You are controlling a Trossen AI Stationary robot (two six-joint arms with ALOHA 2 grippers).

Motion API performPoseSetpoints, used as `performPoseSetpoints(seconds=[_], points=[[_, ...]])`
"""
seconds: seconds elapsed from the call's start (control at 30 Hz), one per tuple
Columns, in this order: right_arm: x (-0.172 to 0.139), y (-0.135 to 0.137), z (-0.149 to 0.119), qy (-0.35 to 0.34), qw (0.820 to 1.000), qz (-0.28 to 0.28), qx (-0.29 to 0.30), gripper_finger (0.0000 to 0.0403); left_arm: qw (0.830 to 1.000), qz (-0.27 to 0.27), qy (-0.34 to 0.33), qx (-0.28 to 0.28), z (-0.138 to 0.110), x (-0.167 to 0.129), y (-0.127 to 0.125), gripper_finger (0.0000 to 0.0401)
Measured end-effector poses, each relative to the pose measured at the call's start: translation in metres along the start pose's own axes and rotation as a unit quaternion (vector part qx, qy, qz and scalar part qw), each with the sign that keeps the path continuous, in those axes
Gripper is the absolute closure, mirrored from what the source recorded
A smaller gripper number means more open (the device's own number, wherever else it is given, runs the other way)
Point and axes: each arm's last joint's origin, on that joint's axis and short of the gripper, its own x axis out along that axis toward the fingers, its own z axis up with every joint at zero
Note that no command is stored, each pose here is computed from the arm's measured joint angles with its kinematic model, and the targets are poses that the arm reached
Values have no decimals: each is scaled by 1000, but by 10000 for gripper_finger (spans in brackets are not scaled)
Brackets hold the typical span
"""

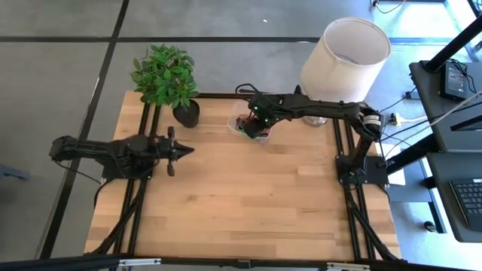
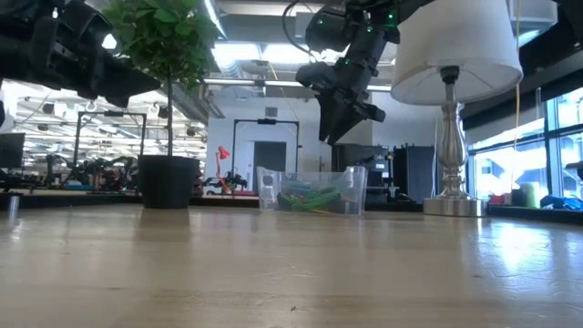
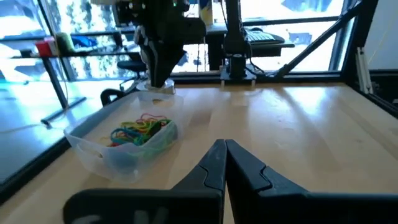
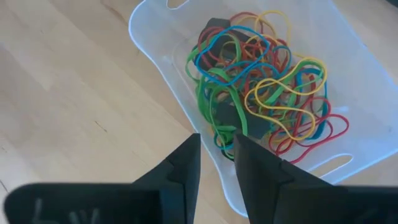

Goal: Pick and place rubber bands into bin
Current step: Return to Home Position

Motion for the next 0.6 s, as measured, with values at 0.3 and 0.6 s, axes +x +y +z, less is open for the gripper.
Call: performPoseSetpoints(seconds=[0.3,0.6], points=[[0,0,0,-2,1000,1,5,302,999,-27,-29,31,2,-12,2,399],[0,0,1,-8,1000,-7,20,302,997,-42,-36,47,1,-17,2,399]])
